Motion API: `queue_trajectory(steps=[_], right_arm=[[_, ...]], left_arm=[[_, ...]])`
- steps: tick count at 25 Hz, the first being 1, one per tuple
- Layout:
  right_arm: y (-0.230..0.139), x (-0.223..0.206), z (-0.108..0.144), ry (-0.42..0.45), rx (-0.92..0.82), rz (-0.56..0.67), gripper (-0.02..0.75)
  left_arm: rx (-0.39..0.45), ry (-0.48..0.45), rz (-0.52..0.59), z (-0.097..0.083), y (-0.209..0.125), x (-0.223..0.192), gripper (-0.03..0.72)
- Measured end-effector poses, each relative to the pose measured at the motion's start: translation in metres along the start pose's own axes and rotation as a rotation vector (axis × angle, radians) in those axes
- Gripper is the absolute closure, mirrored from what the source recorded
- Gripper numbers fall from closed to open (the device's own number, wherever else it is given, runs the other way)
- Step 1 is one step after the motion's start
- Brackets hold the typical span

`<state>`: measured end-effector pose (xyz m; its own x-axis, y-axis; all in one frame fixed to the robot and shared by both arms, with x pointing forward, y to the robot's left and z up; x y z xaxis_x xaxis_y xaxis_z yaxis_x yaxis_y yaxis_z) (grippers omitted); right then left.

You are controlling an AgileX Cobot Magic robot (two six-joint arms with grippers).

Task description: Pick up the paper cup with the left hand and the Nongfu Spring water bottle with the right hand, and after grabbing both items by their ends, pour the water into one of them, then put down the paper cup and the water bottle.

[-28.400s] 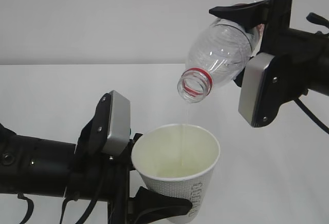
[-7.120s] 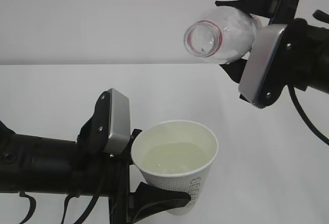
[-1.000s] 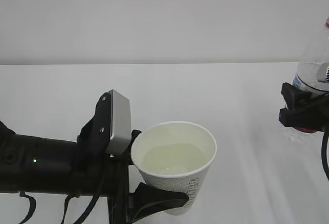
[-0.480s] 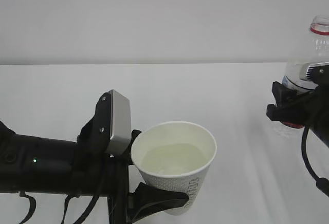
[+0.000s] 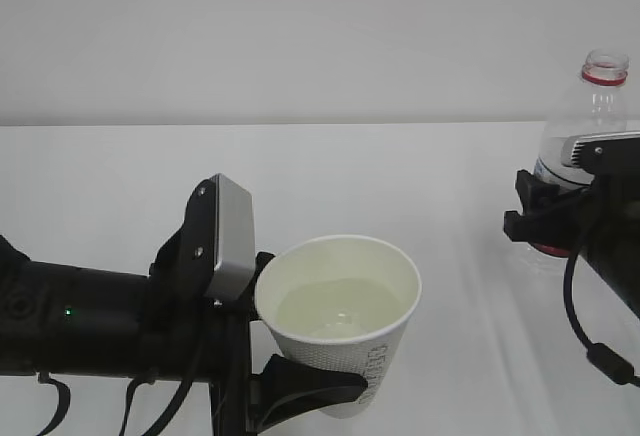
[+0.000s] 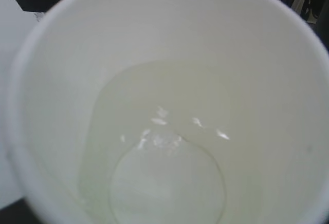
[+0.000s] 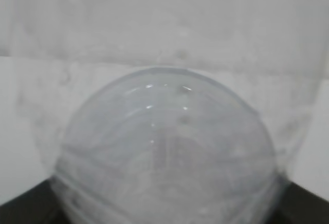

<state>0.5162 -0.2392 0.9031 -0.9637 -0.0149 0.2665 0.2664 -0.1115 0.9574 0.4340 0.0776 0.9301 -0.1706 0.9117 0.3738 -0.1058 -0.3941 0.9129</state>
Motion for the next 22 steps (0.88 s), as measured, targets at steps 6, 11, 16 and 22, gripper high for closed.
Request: queue_trajectory(steps=[6,11,16,22], right_arm=[[-0.009,-0.005,-0.001,-0.008,-0.008,-0.002,0.256],[-0.019,-0.008,-0.003,-0.016,0.001,0.02,0.256],[-0.028,-0.01,-0.004,-0.021,0.006,0.045,0.256],[-0.029,-0.011,-0.004,-0.022,0.007,0.038,0.256]], left_arm=[[0.002,0.002,-0.001,0.0,0.0,0.0,0.19],[0.003,0.003,-0.001,0.0,0.0,0.0,0.19],[0.003,0.003,-0.001,0.0,0.0,0.0,0.19],[0.005,0.005,-0.002,0.001,0.0,0.0,0.19]])
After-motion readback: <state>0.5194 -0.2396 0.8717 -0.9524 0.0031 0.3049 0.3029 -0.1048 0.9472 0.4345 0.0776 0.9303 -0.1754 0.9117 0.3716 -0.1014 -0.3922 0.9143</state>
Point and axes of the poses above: a point on each arm's last joint axis where the gripper is mounted, x pointing back along that axis away from the gripper, z along the wrist's bending axis when the last joint is at zero, y = z × x, the point moved 1 cm from there along -x, pointing out along that axis toward the gripper, and after that the axes turned 11 degrees about -x, right-handed, at the moved point
